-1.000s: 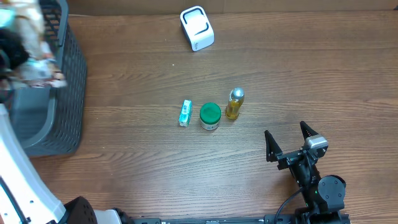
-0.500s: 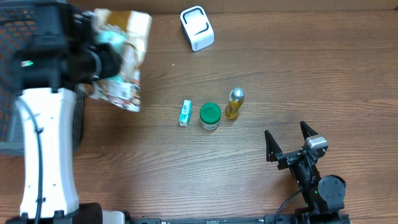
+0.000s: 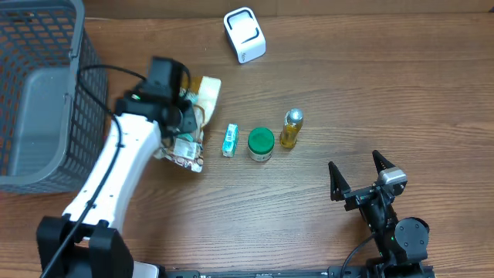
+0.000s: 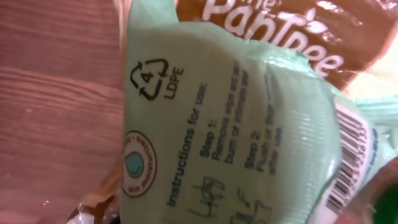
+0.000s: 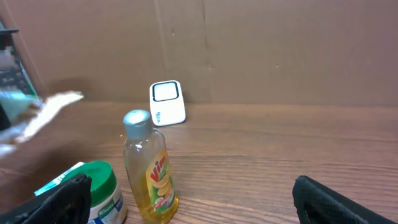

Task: Scan the item barcode
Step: 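Lift the PapTree wipes pack out and carry it toward the table center, then lower the wipes pack onto the table left of the Kleenex pack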

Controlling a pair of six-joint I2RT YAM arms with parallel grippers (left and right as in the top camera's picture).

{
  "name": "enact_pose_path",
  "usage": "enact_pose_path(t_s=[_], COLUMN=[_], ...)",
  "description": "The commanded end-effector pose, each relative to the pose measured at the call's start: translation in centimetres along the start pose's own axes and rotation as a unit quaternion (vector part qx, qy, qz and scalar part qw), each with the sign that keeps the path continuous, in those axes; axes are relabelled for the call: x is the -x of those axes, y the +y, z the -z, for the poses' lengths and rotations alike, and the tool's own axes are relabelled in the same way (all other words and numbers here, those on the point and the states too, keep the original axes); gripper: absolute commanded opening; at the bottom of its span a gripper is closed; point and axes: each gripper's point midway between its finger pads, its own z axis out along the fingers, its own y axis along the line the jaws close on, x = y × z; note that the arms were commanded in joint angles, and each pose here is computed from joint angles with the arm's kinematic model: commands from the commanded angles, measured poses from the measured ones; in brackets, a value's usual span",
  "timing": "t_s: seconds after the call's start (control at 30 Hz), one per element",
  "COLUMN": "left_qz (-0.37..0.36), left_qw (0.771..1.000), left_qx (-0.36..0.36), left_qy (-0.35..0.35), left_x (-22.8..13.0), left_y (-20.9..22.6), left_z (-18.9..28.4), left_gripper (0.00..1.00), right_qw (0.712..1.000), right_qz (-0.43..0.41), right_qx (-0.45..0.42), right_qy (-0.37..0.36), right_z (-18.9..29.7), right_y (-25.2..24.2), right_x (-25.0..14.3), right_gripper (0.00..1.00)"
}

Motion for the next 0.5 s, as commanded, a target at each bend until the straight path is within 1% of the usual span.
enact_pose_path(t_s=[0.0,0.13,0.27,0.4,0.43,0.47], left_qz=[0.019,0.016,0.012,0.004,0.003,0.002], left_qw=[0.999,0.999,0.999,0.998,0.997,0.997], left_qx=[0.039,0.042,0.052,0.061,0.064,0.066], left_qy=[-0.016,-0.019,0.001,0.028,0.035,0.04], left_x=[-0.9,-1.7,-2.6,-3.7,-3.9,-4.2], left_y=[1.0,1.0,1.2,1.2,1.3,1.4], left_z=[-1.7,-3.7,-5.4,-7.1,-7.5,-7.8], left_gripper=[0.15,0.15,0.18,0.3,0.36,0.44], right_qw=[1.0,1.0,1.0,1.0,1.0,1.0], right_qz=[0.001,0.001,0.001,0.001,0.001,0.001], right_qx=[0.001,0.001,0.001,0.002,0.001,0.001], right_qy=[-0.001,-0.001,-0.001,-0.002,-0.001,-0.002], right_z=[0.0,0.0,0.0,0.0,0.0,0.0], right_y=[0.0,0.0,0.0,0.0,0.0,0.0], right_x=[-0.2,-0.2,-0.2,-0.2,-0.2,-0.2], right_gripper=[1.0,1.0,1.0,1.0,1.0,1.0])
